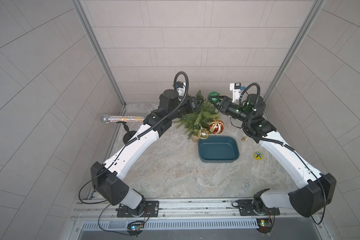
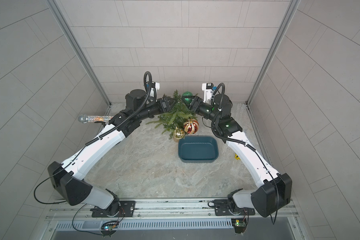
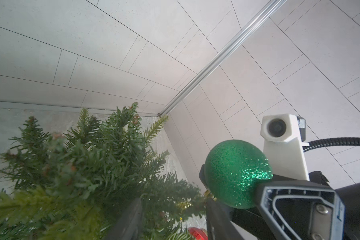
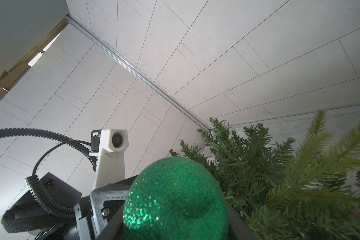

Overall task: Decorate the small christmas tree with ornaments
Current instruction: Hang an ornament on the christmas tree.

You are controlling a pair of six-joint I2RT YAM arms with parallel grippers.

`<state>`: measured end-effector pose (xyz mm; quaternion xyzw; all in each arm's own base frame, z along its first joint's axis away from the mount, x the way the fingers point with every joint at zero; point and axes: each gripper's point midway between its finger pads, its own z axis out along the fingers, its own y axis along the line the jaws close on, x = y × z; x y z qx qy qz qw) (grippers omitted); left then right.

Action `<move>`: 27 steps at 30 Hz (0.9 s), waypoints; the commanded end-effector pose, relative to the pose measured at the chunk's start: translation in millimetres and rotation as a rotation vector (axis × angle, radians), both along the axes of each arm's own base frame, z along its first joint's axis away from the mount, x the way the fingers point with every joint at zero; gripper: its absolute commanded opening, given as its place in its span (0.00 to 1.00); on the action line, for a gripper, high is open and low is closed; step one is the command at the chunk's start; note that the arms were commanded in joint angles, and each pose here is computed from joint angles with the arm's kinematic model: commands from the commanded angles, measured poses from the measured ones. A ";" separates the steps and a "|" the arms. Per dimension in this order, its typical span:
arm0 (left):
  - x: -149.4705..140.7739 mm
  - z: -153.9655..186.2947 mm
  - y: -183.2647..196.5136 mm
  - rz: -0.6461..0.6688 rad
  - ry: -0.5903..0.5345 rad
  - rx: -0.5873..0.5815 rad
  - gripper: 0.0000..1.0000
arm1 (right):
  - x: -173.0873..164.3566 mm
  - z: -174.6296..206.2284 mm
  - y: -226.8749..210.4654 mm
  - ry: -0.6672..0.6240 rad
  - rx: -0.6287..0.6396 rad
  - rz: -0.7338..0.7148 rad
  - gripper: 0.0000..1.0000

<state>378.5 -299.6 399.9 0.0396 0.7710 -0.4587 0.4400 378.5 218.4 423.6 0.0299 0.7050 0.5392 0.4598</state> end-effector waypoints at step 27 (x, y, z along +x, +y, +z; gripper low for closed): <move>-2.9 11.6 1.5 0.005 -0.033 0.010 0.53 | 0.9 -12.0 -45.0 0.031 0.143 -0.127 0.75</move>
